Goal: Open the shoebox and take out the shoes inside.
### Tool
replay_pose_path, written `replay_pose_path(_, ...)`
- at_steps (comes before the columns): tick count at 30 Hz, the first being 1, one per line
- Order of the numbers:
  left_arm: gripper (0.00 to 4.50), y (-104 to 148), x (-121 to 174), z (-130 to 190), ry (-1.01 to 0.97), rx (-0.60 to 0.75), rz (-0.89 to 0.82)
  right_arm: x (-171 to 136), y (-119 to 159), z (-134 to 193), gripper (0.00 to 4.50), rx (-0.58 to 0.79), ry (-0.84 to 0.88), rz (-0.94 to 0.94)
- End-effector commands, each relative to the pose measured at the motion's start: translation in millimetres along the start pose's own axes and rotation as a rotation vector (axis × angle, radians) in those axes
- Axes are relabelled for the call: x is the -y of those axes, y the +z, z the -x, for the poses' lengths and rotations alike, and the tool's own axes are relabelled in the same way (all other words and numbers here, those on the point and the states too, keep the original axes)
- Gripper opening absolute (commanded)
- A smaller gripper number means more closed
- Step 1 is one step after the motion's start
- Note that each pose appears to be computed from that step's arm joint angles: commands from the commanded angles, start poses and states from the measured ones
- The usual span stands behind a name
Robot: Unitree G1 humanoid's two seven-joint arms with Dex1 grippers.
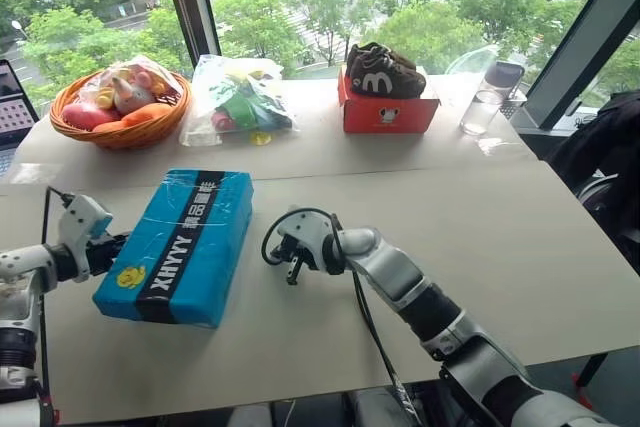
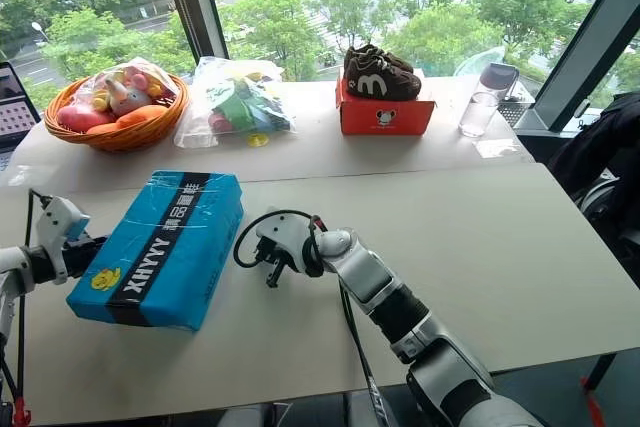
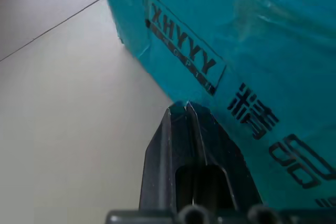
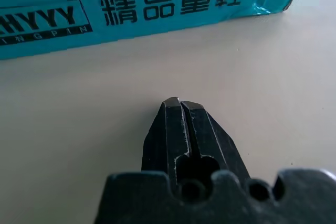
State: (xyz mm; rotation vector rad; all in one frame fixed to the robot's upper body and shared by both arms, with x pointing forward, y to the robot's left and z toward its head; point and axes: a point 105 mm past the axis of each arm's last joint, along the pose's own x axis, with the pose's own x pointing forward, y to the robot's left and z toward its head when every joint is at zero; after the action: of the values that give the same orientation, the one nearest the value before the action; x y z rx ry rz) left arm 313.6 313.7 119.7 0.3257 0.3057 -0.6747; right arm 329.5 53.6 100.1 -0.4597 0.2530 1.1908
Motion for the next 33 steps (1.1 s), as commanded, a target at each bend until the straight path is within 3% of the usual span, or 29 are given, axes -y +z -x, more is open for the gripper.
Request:
replay_pose_path(1, 0.05, 19, 27, -23, -0.11, 0.053, -0.049, 16, 10, 5, 0.0, 0.027, -0.055, 0.018)
replay_pose_path(12, 0.05, 57, 80, -79, -0.241, 0.174, -0.048, 71, -23, 61, 0.0, -0.043, -0.248, -0.036)
replay_pose_path(19, 0.05, 63, 76, -88, -0.23, 0.185, -0.052, 70, -30, 74, 0.0, -0.057, -0.256, -0.04)
replay_pose_path(25, 0.05, 50, 61, -77, -0.174, 0.133, -0.075, 70, -38, 78, 0.0, -0.078, -0.264, -0.055)
replay_pose_path(30, 0.05, 40, 58, -36, -0.157, 0.119, -0.033, 71, -47, 86, 0.0, -0.098, -0.278, -0.057)
replay_pose_path(33, 0.05, 64, 68, 3, -0.157, 0.282, 0.05, 70, -61, 94, 0.0, -0.121, -0.278, -0.074)
